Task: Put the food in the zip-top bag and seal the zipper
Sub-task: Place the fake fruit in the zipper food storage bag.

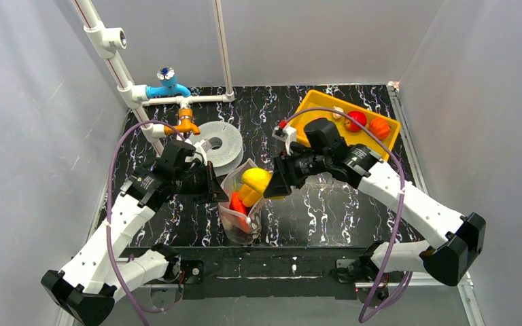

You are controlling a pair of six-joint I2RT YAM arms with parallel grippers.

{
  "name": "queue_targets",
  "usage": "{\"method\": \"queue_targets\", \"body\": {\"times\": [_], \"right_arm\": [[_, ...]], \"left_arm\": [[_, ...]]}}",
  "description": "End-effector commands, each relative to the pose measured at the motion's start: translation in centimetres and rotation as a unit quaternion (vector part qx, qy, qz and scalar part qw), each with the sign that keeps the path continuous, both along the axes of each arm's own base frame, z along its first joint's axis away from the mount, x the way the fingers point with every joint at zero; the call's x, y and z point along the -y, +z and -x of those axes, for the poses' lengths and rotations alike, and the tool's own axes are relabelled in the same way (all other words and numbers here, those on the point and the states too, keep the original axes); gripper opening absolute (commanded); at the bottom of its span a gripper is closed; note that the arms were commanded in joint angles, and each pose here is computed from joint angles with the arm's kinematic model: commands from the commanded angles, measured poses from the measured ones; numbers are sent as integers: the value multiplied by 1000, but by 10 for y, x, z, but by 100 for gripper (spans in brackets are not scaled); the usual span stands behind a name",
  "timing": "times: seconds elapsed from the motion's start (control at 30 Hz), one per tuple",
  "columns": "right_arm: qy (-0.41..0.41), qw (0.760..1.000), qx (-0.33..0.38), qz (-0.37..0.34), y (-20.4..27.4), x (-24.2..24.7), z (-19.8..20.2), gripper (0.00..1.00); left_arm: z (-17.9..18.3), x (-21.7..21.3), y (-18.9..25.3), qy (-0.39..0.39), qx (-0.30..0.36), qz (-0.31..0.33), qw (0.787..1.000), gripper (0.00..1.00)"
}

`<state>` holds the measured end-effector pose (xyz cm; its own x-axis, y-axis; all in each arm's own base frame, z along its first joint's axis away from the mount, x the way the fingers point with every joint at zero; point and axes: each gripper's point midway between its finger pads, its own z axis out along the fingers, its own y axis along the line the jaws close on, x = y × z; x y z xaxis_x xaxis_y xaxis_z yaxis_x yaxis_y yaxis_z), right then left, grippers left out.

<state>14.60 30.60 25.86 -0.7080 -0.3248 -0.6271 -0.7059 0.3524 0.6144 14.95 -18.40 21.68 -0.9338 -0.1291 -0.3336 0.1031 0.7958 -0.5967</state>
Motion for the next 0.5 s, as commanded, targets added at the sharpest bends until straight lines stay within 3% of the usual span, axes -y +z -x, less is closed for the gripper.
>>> {"method": "queue_targets", "body": {"times": [0.0, 0.2, 0.47], "right_arm": [[12, 999, 21, 39, -1, -10, 3, 1], [-18, 994, 26, 104, -12, -16, -7, 1], [-38, 990, -2, 136, -15, -26, -16, 5]], "left_arm": [[3, 1, 6, -5, 7, 9, 1000, 0], [4, 4, 13, -7, 10, 22, 1000, 0], [5, 12, 23, -14, 11, 51, 999, 0]]}}
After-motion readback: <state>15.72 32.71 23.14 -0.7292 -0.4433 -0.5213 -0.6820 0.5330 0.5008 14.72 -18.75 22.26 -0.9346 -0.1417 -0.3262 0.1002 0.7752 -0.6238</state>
